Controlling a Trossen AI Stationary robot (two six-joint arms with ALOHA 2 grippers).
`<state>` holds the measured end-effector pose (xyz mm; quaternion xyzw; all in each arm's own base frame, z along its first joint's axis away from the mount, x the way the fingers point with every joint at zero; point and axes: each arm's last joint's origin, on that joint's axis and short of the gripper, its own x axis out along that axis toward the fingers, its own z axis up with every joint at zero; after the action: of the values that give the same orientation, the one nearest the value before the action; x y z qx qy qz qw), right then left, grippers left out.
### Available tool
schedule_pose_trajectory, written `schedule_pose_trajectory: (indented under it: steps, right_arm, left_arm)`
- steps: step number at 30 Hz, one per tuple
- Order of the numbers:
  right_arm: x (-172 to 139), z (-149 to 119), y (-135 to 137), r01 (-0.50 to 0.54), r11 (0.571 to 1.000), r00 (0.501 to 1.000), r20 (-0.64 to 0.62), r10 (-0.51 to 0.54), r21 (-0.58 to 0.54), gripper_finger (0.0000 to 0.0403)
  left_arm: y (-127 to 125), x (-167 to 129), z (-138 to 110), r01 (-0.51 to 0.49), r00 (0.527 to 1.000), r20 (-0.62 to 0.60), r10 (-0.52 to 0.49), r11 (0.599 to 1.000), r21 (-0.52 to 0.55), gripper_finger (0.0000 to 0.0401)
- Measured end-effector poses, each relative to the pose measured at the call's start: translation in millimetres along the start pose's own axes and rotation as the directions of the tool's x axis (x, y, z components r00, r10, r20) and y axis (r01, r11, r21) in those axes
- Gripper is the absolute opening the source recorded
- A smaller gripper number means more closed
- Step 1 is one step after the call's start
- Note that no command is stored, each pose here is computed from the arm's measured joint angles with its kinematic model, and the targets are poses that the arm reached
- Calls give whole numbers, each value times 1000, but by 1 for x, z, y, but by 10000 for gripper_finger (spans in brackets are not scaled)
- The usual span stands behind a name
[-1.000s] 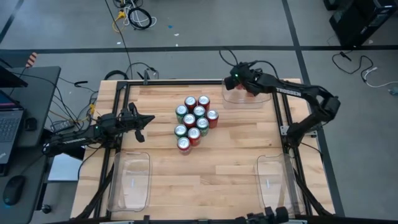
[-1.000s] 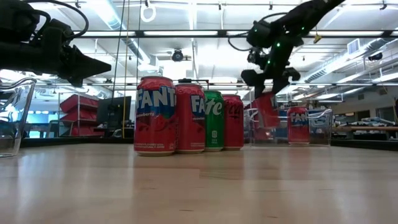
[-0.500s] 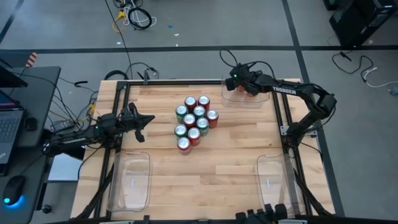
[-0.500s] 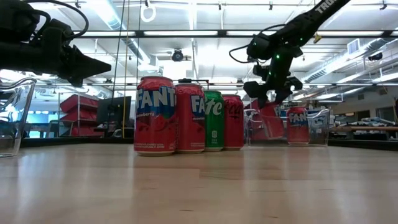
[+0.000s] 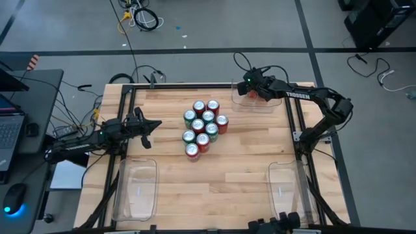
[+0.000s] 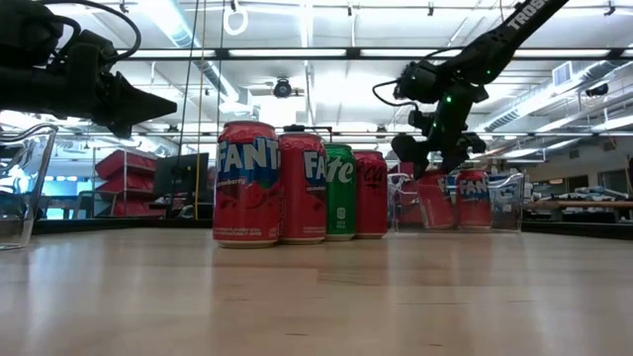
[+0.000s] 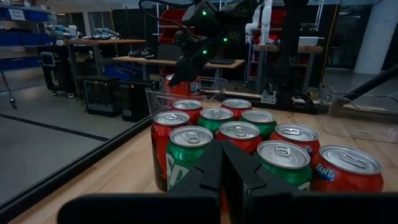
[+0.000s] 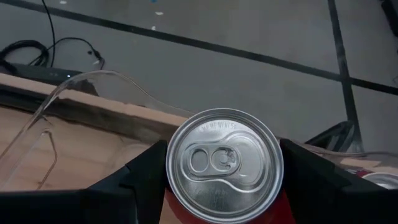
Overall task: Sort soda cans
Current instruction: Put the bottom left orange soda can into the top transparent bin
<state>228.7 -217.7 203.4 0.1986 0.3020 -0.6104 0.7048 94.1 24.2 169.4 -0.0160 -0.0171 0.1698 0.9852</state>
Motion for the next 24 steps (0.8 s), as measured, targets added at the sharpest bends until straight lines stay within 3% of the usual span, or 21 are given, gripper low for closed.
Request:
schedule_pose_trajectory:
  steps: [9,18,24]
  right_arm:
    - [4,-1,-4,17,999,1000,-14,-17,-47,340]
    - [3,1,-4,20,995,1000,-5,-20,-100,338]
    - [-6,24,2,-31,992,999,31,35,-123,339]
  left_arm:
    - [0,0,0,0,1000,0,0,1000,0,8]
    - [0,0,0,0,1000,0,0,1000,-1,8]
    - [0,0,0,0,1000,0,0,1000,-1,8]
